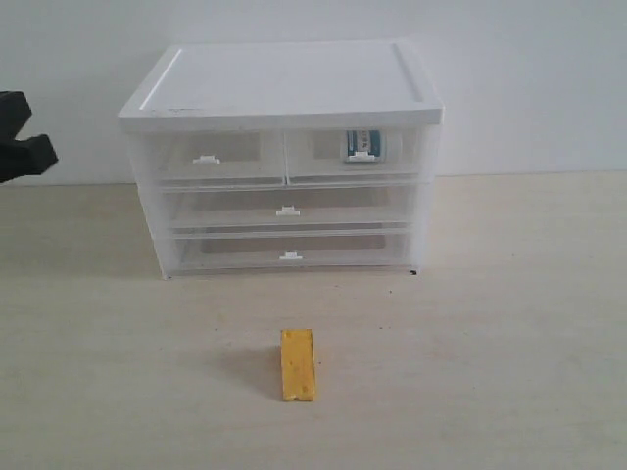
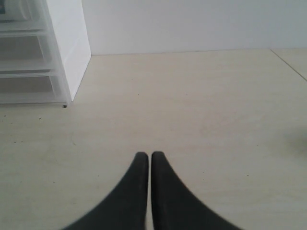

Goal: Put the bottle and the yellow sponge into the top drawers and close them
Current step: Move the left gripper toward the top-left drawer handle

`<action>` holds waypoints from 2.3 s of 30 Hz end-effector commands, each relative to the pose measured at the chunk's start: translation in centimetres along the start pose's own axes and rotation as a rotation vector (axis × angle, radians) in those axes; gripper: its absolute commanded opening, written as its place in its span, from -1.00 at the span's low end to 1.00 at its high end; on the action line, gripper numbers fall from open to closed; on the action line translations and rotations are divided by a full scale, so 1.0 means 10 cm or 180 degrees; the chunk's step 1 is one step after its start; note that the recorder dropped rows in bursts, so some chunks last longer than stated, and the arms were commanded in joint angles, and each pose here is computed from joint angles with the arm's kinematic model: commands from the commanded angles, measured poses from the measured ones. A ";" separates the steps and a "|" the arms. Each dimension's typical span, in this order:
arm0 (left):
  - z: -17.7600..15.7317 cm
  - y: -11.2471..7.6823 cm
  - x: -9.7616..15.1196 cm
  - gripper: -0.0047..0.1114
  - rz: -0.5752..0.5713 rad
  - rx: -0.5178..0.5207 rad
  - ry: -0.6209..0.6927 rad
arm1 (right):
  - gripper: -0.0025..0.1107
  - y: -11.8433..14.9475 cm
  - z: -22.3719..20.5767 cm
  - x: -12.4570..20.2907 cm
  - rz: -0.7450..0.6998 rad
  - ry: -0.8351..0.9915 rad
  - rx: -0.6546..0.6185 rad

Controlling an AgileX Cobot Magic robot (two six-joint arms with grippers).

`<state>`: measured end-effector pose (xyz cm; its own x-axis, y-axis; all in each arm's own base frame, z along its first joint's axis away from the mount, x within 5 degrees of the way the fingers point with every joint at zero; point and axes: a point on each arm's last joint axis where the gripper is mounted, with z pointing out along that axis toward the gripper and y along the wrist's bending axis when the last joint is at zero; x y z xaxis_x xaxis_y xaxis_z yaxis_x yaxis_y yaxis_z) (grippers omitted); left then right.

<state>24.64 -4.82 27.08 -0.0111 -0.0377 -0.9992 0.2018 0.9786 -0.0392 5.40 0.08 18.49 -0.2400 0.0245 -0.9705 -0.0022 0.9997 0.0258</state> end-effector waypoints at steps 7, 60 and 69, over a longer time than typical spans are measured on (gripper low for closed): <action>0.17 -0.44 0.29 -0.84 -0.0063 0.0053 0.0058 | -0.96 0.00 0.00 0.01 -0.0005 -0.0021 0.0005; 0.80 -1.11 1.08 0.24 0.0139 -0.0080 -0.0223 | -0.96 0.00 0.00 0.01 0.0020 -0.0021 -0.0003; 0.99 -1.13 1.23 0.24 0.0046 -0.0316 -0.0165 | -0.96 0.00 0.00 0.01 0.0020 -0.0021 -0.0003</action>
<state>31.75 -18.19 15.20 0.0334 -0.0296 -0.9990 0.1143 0.9931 -0.0256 5.40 0.09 18.49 -0.2400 0.0304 -0.9703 -0.0028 0.9995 0.0320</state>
